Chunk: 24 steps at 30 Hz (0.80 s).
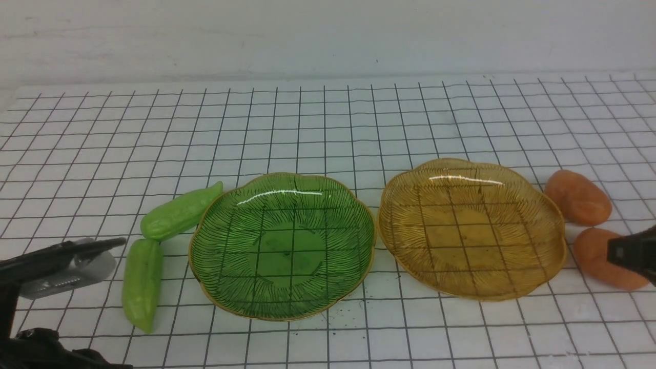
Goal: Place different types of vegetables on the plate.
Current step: 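Put the potato onto the plate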
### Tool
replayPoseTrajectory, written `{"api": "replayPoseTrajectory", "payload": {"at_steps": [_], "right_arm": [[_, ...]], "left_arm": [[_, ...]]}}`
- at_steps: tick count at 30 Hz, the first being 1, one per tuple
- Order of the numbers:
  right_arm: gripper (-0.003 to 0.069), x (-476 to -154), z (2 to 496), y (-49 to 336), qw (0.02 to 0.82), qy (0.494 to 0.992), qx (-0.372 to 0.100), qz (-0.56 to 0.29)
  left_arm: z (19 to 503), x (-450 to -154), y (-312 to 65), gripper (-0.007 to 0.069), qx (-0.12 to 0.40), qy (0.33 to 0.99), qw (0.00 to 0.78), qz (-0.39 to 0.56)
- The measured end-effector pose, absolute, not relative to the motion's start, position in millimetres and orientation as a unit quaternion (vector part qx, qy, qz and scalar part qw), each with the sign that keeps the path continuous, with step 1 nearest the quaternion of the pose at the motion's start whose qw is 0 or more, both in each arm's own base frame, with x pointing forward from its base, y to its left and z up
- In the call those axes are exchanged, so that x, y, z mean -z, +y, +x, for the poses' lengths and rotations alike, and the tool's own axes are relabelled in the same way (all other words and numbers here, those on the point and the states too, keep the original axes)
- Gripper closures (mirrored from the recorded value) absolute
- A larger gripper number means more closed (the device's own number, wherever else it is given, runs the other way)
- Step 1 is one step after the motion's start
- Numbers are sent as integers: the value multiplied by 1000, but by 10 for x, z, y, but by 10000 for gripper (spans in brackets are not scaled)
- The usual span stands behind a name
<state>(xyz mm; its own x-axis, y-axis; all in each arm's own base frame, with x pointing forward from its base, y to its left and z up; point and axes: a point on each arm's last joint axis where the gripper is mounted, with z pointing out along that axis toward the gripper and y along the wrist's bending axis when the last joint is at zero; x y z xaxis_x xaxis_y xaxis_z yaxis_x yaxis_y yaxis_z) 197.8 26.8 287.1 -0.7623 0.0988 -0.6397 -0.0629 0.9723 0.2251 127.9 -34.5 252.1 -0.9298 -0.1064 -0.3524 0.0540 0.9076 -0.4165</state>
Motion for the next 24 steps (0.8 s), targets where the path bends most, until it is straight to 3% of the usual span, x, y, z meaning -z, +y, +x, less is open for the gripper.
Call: {"api": "replayPoseTrajectory", "payload": {"at_steps": [8, 13, 18, 19, 21, 24], "right_arm": [[614, -2662, 2526, 181, 243, 968, -47, 33], [521, -2579, 2894, 150, 185, 982, -9, 17], [278, -2474, 3169, 42, 145, 987, 67, -20], [269, -2463, 3173, 39, 143, 987, 69, -20], [167, -2351, 3236, 3, 127, 987, 92, -22], [90, -2212, 3298, -27, 111, 987, 112, -25]], "left_arm": [[1351, -2477, -333, 631, 210, 960, 182, -20], [1351, -2477, -333, 631, 209, 961, 182, -18], [1351, -2477, -333, 631, 209, 961, 182, -18], [1351, -2477, -333, 631, 209, 961, 183, -18], [1351, -2477, -333, 631, 209, 961, 183, -17], [1351, -2477, -333, 631, 209, 961, 183, -16]]}}
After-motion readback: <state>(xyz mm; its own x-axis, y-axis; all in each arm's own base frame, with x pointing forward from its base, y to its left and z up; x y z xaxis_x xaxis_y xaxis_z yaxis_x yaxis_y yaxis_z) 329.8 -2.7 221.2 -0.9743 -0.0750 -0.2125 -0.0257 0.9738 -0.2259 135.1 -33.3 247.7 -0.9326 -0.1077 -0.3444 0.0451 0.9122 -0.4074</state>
